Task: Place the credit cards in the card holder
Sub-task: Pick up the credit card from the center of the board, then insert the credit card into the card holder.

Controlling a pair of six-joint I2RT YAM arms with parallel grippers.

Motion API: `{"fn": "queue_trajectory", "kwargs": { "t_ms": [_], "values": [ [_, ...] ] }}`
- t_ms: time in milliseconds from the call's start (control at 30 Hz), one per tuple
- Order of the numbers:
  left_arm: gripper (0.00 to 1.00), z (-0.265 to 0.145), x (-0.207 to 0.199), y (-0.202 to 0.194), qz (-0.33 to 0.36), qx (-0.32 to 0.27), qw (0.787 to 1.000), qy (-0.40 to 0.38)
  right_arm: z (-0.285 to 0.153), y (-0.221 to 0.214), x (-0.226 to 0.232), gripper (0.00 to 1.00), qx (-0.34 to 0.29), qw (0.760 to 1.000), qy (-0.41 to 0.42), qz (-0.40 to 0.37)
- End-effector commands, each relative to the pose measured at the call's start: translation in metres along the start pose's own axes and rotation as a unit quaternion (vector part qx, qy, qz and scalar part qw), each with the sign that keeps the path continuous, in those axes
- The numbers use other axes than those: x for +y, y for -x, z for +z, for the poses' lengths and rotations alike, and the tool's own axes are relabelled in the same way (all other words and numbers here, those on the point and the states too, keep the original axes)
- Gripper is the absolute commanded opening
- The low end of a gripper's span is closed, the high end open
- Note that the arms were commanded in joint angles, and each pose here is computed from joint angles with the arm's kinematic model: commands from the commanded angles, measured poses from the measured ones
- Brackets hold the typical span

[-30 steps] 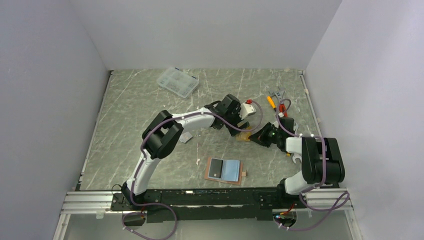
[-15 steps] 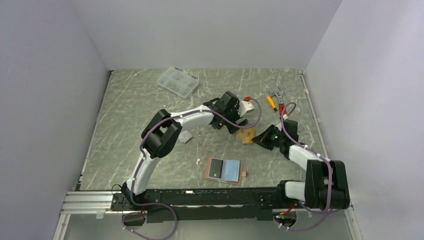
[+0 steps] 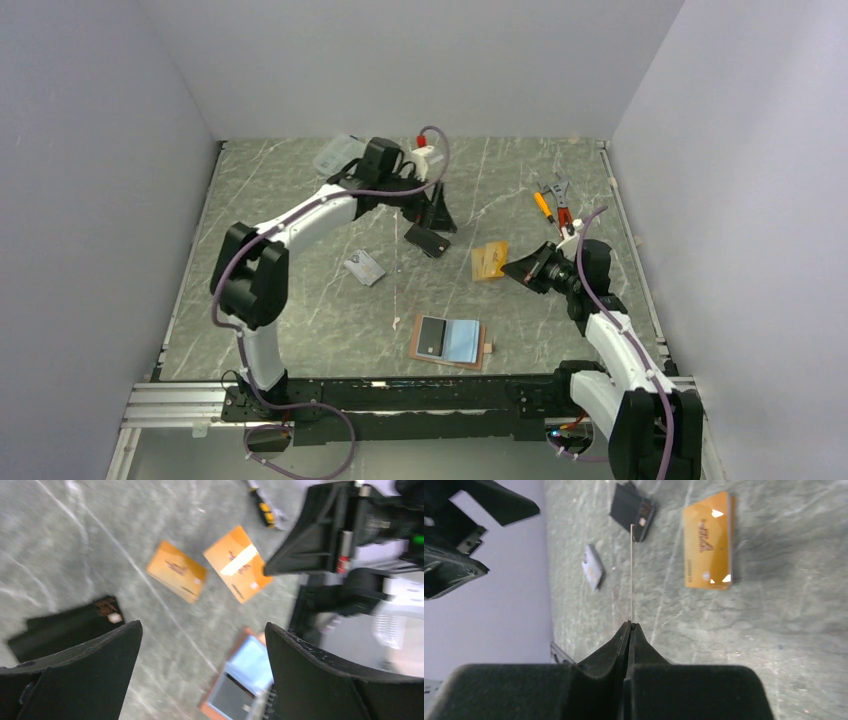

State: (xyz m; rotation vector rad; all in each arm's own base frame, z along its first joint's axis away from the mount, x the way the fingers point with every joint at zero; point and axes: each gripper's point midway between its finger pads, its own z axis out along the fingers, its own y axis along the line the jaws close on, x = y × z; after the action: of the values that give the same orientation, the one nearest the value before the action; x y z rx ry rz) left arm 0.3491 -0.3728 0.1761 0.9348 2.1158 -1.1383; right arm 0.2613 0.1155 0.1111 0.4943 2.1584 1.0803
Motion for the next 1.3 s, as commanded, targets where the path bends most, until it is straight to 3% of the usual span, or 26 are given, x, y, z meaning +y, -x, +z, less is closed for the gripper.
{"fn": "queue_trajectory", "kwargs": {
  "t_ms": [0,167,333,467,1067,1267],
  "values": [
    [0.99,-0.028,-0.071,-0.005,-0.125,-0.019,0.971,-0.202,-0.016,0.006,0.048,0.00,0.001,0.996,0.084,-0.015],
    [0.99,-0.037,-0.090,-0.016,-0.137,-0.014,0.961,-0.240,-0.026,-0.005,0.091,0.00,0.018,0.987,0.155,-0.033],
    [0.98,-0.047,-0.100,-0.018,-0.148,-0.043,0.954,-0.257,-0.023,-0.020,0.124,0.00,0.038,0.981,0.179,-0.062],
    [0.80,-0.059,-0.110,-0.012,-0.151,-0.064,0.944,-0.287,-0.023,-0.021,0.141,0.00,0.039,0.977,0.197,-0.067],
    [0.35,-0.074,-0.121,-0.008,-0.131,-0.076,0.946,-0.286,-0.021,-0.025,0.169,0.00,0.025,0.973,0.217,-0.078],
    [0.00,-0.073,-0.113,-0.005,-0.139,-0.077,0.947,-0.278,-0.030,-0.031,0.180,0.00,0.030,0.966,0.239,-0.091]
  ]
}}
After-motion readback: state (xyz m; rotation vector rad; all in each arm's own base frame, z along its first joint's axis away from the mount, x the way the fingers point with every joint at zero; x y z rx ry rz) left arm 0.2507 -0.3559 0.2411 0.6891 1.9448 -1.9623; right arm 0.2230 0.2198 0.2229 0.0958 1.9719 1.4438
